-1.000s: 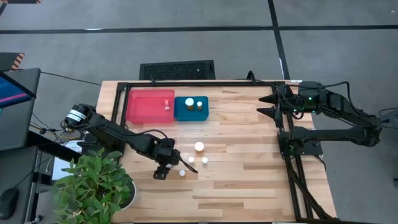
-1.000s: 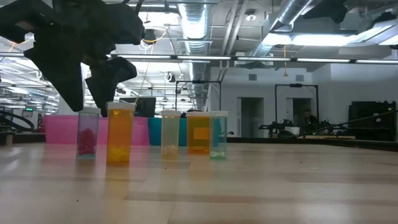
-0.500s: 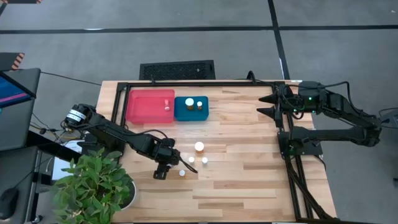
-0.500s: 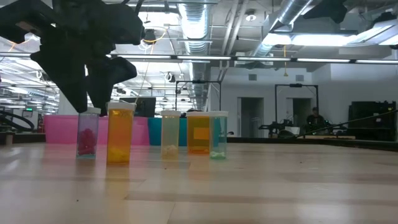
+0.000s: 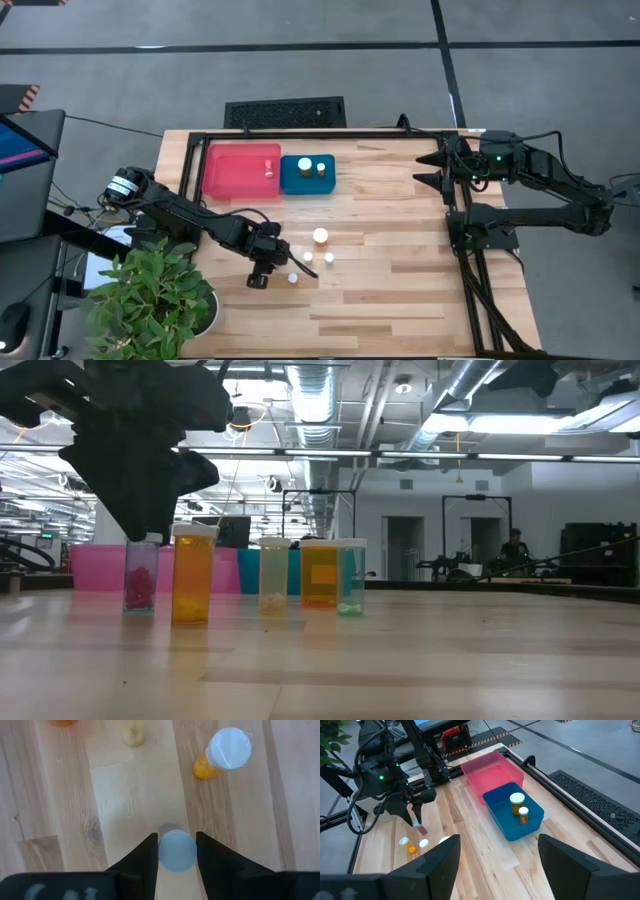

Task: Pick and place medicine bottles into bin by pill shape (circle, oval)
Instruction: Put the blue capsule bottle into the pink bin

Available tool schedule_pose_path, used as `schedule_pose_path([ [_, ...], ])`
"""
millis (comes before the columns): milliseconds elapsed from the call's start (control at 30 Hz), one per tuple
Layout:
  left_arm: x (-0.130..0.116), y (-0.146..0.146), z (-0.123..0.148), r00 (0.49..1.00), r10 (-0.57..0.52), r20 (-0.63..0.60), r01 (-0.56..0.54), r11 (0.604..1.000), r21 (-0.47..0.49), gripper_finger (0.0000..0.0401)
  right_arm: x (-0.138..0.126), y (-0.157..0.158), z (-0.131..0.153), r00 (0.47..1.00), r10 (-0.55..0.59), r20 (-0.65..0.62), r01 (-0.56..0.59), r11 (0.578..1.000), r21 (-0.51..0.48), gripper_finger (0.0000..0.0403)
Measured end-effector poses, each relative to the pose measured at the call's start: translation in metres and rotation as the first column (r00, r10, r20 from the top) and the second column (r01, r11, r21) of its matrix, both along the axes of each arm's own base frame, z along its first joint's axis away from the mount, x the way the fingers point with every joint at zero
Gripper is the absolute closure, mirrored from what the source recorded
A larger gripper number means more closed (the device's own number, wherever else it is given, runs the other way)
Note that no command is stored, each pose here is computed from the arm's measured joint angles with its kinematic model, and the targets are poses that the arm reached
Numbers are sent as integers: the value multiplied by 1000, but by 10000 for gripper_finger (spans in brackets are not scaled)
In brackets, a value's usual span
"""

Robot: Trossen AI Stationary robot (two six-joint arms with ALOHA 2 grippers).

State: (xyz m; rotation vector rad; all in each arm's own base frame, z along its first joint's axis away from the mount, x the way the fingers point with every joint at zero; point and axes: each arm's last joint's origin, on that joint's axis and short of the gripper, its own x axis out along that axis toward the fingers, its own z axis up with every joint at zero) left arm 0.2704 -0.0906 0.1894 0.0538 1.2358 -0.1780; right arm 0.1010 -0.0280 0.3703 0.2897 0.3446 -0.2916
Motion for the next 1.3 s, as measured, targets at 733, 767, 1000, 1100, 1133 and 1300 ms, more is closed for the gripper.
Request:
schedule_pose_path([
  [733,-8,78,69,897,430,105,-426,903,-61,292,0,0,0,1000,3,-2,-3,1000,-8,127],
  [767,-9,85,73,877,465,124,-461,885,-58,292,0,0,0,1000,3,-2,-3,1000,-8,127],
  [1000,-21,139,96,712,681,175,-696,716,45,291,0,0,0,1000,4,-2,-4,1000,-9,127],
  [1100,-29,166,97,628,758,175,-776,625,82,291,0,0,0,1000,4,-2,-4,1000,-10,127],
  [1133,-33,175,96,596,785,168,-802,591,85,291,0,0,0,1000,4,-2,-4,1000,-9,127],
  [1300,-52,214,91,450,879,157,-893,439,97,291,0,0,0,1000,3,-2,-3,1000,-8,127],
])
